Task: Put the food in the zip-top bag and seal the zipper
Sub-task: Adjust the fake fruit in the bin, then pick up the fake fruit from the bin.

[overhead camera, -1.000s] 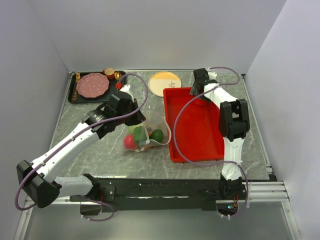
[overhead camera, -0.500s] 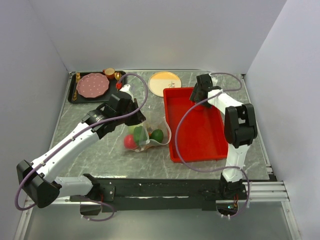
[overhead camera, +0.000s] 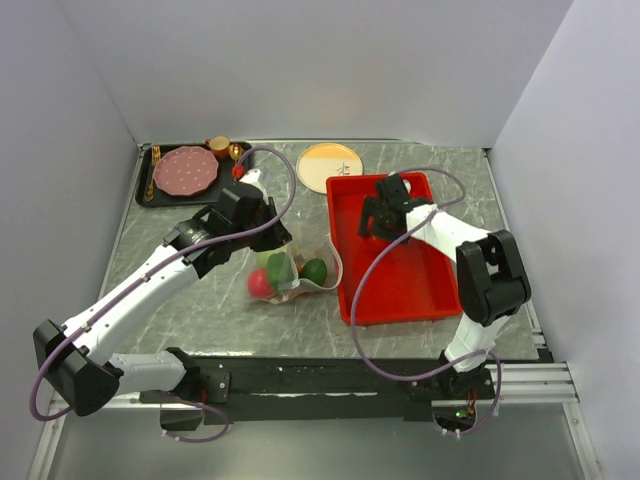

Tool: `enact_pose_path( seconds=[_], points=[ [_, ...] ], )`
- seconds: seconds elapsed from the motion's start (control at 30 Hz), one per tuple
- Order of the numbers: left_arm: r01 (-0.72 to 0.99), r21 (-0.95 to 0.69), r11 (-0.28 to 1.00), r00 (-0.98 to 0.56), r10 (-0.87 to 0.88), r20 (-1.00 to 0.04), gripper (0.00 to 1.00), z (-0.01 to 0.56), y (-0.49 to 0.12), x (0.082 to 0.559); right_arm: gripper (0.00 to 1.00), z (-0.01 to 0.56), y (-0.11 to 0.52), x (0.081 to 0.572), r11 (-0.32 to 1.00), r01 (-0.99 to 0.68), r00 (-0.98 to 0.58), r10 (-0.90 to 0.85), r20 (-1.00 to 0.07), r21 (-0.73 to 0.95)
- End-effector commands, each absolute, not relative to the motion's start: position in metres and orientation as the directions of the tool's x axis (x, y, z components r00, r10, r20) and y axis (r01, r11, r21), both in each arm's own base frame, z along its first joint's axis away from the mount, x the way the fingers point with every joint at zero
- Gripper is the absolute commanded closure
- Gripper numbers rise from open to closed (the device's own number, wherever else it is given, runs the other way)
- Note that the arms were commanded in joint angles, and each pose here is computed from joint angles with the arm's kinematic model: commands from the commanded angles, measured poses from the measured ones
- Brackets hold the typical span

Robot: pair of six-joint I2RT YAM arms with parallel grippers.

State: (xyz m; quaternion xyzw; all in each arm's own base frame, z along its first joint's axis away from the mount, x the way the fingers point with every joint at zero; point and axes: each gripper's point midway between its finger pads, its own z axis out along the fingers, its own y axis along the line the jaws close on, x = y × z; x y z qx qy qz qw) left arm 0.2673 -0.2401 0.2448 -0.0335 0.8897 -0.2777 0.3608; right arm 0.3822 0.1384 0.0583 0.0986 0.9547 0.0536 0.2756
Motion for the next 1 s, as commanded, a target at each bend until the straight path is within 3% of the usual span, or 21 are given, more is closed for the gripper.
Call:
enact_pose_path(
  seconds=[0.0,0.27,0.7,0.97],
  points=[
    [0.169,-0.541,0.824,-0.726,-0.268,-0.634,0.99,0.253,-0.246,0.270,0.05,0.072,0.138,0.363,0.979,0.135,-0.835,0.194,-0.515,0.151],
    [0.164,-0.544,0.823,-0.726,-0.273,-0.631,0.99,0.251,-0.245,0.268,0.01,0.093,0.142,0.366,0.971,0.128,-0.798,0.223,-0.561,0.204],
    [0.159,-0.539,0.827,-0.723,-0.274,-0.635,0.99,0.252,-0.242,0.268,0.01,0.072,0.155,0.377,0.971,0.134,-0.830,0.220,-0.512,0.199],
    [0.159,-0.538,0.828,-0.723,-0.274,-0.634,0.99,0.251,-0.242,0.268,0.11,0.065,0.151,0.378,0.972,0.146,-0.826,0.221,-0.518,0.182]
  ],
)
